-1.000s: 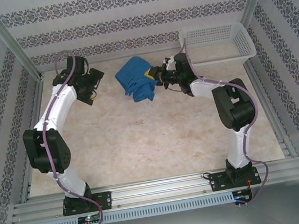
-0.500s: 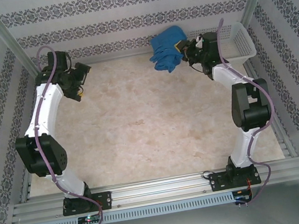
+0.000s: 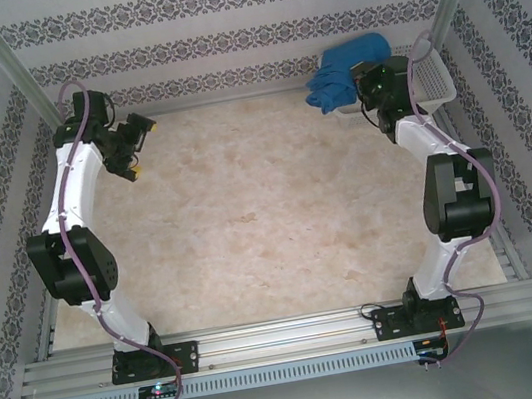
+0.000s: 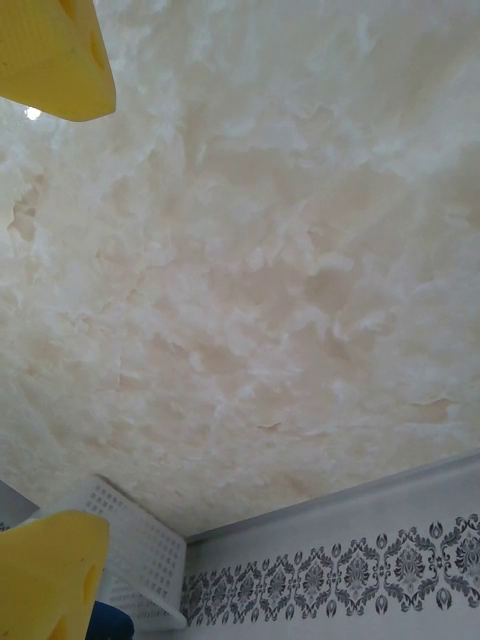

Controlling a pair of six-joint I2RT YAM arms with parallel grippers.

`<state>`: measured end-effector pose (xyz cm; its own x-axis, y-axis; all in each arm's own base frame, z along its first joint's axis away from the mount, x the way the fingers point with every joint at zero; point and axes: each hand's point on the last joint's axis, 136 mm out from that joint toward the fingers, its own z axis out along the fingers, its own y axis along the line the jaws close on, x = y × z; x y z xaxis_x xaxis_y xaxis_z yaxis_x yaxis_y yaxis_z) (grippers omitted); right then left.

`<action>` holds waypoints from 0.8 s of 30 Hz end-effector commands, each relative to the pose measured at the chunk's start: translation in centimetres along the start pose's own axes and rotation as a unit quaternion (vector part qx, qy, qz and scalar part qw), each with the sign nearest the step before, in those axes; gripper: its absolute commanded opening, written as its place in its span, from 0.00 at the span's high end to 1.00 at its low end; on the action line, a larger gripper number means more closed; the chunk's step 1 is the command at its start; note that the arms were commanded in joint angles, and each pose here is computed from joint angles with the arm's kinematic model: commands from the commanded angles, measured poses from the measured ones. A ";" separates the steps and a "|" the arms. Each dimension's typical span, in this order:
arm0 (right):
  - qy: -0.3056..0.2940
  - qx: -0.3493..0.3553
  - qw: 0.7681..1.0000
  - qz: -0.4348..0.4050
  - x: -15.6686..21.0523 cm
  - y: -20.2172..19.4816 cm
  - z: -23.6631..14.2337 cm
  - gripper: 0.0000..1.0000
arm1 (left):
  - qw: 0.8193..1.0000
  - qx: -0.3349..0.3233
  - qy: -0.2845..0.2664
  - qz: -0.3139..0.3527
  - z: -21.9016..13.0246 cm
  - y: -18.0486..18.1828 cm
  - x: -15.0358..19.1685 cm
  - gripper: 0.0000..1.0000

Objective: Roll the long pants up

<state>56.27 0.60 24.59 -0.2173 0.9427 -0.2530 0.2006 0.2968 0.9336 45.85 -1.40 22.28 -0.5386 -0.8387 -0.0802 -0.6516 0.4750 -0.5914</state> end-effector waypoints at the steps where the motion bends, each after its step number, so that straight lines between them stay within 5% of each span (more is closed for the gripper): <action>1: -0.112 -0.117 0.986 -0.038 -4.7 8.6 -3.3 1.00 | 1.000 0.004 0.015 0.020 -0.6 -0.3 -0.3 0.00; 15: -0.279 -0.039 0.959 -0.006 -11.6 2.3 -1.5 1.00 | 0.999 0.018 0.032 0.018 0.8 -1.0 -2.9 0.00; 24: -0.322 0.003 0.947 0.017 -12.7 -2.7 0.4 1.00 | 0.999 0.028 0.032 0.015 2.1 -1.5 -4.0 0.00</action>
<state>57.55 -10.61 18.30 0.2533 0.8886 -0.3825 0.4067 0.2610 0.8755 49.69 0.48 21.03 -0.5804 -0.8134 -0.0380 -0.6258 0.4754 -0.6184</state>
